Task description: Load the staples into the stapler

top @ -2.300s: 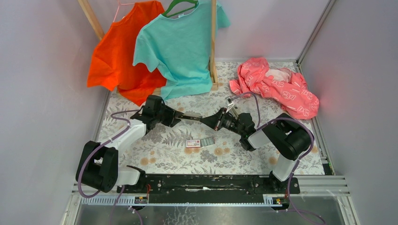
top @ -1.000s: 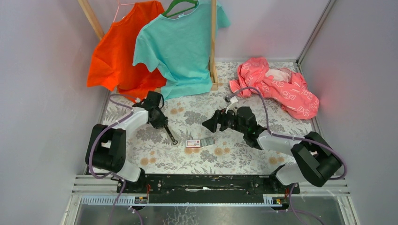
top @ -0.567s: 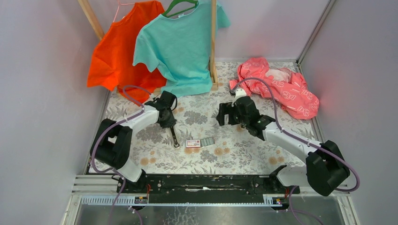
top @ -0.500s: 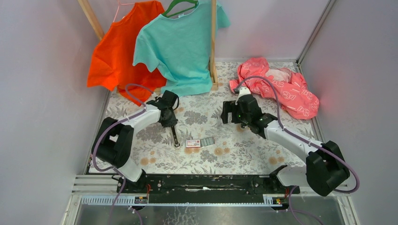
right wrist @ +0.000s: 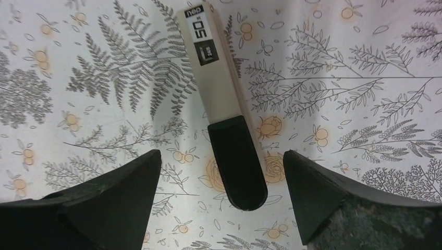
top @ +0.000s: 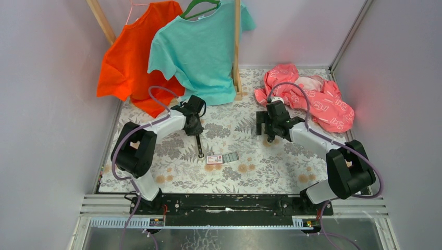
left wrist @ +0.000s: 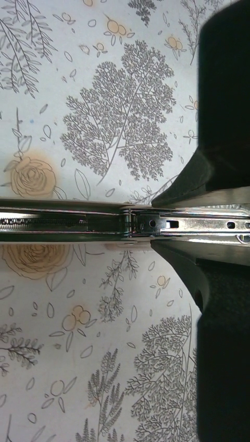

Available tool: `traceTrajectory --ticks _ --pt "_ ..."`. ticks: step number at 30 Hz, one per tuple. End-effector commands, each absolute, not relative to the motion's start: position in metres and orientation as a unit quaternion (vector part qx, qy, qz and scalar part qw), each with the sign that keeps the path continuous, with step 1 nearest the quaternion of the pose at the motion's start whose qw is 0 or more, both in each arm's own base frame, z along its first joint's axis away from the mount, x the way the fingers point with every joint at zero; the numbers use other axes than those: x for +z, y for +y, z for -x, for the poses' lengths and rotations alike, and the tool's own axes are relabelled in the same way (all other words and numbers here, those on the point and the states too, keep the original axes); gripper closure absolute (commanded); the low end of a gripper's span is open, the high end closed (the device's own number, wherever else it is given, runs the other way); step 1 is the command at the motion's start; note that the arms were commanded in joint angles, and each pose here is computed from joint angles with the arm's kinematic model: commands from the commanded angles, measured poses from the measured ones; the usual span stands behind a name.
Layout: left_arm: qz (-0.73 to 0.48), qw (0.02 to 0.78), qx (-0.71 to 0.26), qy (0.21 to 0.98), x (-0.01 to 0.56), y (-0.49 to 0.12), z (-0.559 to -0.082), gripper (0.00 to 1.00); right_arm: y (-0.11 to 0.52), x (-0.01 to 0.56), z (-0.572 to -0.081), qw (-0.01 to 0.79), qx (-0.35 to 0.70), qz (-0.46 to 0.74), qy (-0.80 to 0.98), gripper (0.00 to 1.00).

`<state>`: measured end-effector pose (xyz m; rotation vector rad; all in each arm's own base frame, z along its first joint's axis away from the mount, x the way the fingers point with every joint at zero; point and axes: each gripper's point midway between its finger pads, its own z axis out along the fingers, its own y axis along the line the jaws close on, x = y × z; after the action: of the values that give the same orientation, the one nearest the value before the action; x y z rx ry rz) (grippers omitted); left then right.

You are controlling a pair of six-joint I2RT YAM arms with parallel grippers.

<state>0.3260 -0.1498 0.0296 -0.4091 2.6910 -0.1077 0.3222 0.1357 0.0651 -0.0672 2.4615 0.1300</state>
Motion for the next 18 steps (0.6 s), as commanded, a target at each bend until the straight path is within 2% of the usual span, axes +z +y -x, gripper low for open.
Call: traceTrajectory --ticks 1,12,15,18 --pt "0.146 0.206 -0.029 0.967 0.019 -0.153 -0.333 0.83 0.134 0.072 -0.335 0.339 0.037 0.028 0.940 0.08" --pt "0.156 0.211 -0.055 0.963 0.031 -0.151 -0.313 0.47 0.129 0.053 -0.328 0.306 0.016 0.038 0.951 0.30" --pt "0.154 0.224 -0.068 0.960 0.044 -0.151 -0.311 0.34 0.130 0.054 -0.329 0.305 0.019 0.039 0.951 0.41" --pt "0.151 0.240 -0.084 0.955 0.060 -0.152 -0.310 0.28 0.132 0.053 -0.329 0.302 0.022 0.040 0.952 0.53"
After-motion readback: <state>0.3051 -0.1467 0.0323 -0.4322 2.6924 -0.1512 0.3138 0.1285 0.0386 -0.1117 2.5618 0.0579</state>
